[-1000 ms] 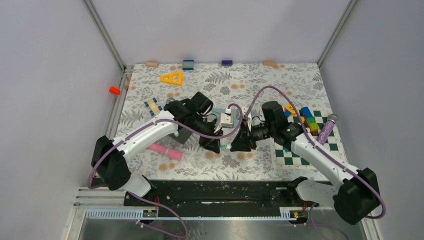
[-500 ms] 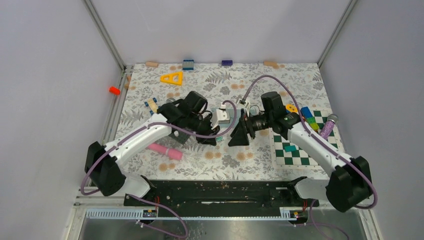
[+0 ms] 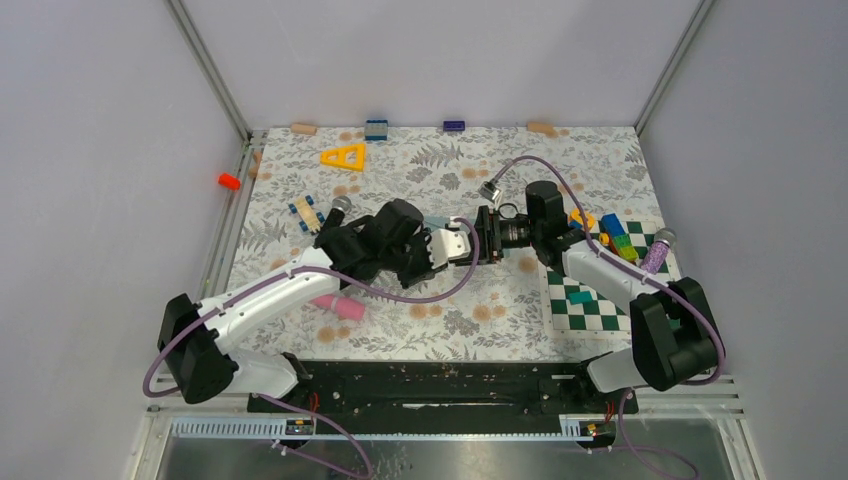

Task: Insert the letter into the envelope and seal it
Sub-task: Screw the solid glue.

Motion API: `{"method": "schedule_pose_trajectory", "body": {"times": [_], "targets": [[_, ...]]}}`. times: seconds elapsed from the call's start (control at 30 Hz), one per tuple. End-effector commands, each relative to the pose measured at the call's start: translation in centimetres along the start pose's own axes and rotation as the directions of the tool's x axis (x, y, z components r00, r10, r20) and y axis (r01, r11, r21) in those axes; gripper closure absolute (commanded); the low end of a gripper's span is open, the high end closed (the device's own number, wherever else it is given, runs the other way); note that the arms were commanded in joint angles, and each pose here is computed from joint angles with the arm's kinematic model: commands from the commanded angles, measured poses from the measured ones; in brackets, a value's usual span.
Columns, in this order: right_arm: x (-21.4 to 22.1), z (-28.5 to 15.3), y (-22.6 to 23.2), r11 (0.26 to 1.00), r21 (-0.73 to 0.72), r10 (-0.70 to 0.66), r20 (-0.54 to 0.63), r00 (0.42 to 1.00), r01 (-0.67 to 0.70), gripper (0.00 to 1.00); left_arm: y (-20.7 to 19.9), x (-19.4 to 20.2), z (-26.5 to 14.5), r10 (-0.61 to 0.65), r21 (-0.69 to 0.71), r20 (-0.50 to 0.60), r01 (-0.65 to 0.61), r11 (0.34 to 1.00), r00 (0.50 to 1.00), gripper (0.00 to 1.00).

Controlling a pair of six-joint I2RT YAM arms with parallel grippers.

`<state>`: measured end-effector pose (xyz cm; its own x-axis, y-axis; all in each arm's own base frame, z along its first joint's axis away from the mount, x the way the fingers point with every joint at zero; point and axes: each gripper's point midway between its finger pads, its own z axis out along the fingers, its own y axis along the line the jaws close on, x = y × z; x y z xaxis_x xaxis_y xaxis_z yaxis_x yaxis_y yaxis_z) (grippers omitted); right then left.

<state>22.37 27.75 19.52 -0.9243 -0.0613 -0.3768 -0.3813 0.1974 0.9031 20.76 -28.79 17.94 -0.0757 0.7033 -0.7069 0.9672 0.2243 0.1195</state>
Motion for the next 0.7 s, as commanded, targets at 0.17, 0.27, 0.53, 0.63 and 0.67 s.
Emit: {"method": "schedule_pose_trajectory", "body": {"times": [0.17,0.27,0.53,0.63,0.67], "targets": [[0.1,0.2,-1.6,0.997,0.062,0.049,-0.018,0.999,-0.048,0.42,2.8,-0.9,0.3,0.07,-0.177,-0.012,-0.071,0.982,0.997,0.95],[-0.1,0.4,-2.0,0.995,0.074,0.064,-0.014,0.998,-0.063,0.44,2.6,-0.7,0.6,0.089,-0.178,-0.03,-0.093,0.98,0.996,0.95],[-0.6,0.5,-1.5,0.995,0.057,0.078,-0.011,0.997,-0.077,0.44,1.5,-0.3,1.2,0.114,-0.139,-0.052,-0.121,0.983,0.992,0.95],[-0.7,0.5,-1.6,0.995,0.059,0.077,-0.007,0.997,-0.076,0.45,1.2,-0.2,1.4,0.121,-0.128,-0.062,-0.128,0.983,0.991,0.95],[-0.7,0.5,-1.6,0.995,0.061,0.079,-0.007,0.997,-0.079,0.46,1.1,-0.2,1.5,0.123,-0.126,-0.064,-0.13,0.984,0.99,0.95]]}}
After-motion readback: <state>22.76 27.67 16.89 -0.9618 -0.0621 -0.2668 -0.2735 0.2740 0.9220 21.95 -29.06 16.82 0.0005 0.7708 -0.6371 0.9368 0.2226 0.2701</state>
